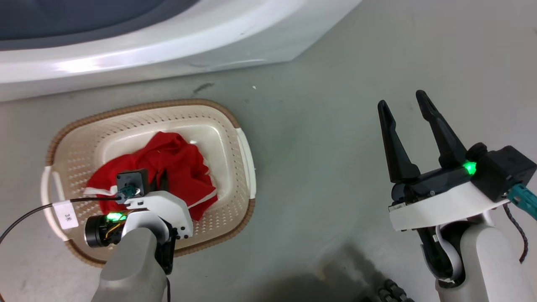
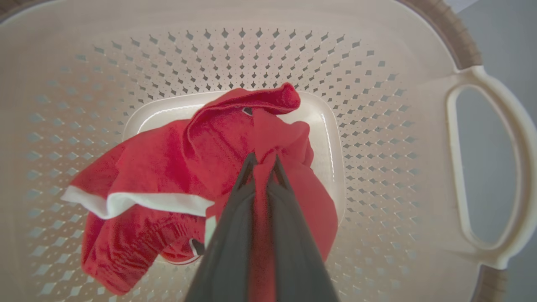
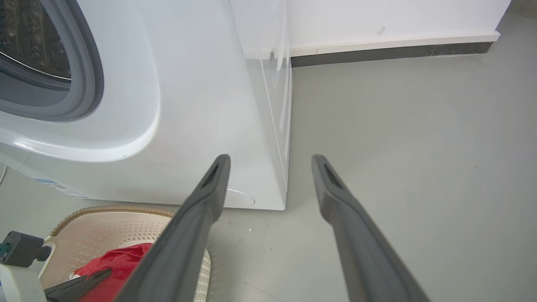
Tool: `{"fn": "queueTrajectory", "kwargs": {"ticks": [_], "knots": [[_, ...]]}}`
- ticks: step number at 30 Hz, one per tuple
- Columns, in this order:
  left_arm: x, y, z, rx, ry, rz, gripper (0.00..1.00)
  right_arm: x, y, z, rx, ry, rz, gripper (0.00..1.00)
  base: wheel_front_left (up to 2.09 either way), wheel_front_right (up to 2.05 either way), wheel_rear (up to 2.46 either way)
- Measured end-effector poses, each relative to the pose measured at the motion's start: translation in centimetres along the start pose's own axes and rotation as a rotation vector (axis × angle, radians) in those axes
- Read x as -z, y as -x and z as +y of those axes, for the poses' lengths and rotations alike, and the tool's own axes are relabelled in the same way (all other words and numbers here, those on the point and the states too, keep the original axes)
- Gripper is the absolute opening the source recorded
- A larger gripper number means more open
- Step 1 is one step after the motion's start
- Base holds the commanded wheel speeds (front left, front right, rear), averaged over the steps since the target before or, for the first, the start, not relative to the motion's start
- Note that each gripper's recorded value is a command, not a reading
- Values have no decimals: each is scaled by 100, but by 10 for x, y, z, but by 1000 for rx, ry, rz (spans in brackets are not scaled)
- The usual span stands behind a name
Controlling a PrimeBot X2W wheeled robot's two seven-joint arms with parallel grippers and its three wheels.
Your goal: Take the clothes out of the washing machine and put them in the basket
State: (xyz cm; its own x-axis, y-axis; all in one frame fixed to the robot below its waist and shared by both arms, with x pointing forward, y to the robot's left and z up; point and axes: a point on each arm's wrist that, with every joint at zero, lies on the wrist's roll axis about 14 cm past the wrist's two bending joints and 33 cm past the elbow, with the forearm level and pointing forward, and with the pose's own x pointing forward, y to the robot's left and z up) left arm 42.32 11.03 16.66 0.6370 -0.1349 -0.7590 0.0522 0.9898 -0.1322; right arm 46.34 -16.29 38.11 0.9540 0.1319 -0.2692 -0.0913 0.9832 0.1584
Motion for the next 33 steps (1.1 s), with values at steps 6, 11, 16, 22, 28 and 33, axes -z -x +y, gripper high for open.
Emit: {"fn": "queueTrajectory", "kwargs": {"ticks": [6, 11, 16, 22, 28, 33], "knots": [[45, -11, 0, -12, 12, 134, 0, 21, 1, -16, 41, -5, 44, 100, 0, 0, 0], [43, -8, -3, -8, 16, 133, 100, 20, 2, -17, 47, -10, 39, 100, 0, 0, 0], [15, 4, -9, 0, 41, 52, 100, 5, 5, -10, 28, 10, 6, 100, 0, 0, 0], [-32, 35, -5, -5, 50, -91, 100, -23, 22, 0, 15, 30, -43, 100, 0, 0, 0], [-82, 79, -1, -6, 50, -269, 100, -50, 47, 11, 3, 48, -90, 100, 0, 0, 0], [-128, 123, 6, -22, 32, -450, 100, -67, 75, 17, 1, 51, -122, 100, 0, 0, 0]]}}
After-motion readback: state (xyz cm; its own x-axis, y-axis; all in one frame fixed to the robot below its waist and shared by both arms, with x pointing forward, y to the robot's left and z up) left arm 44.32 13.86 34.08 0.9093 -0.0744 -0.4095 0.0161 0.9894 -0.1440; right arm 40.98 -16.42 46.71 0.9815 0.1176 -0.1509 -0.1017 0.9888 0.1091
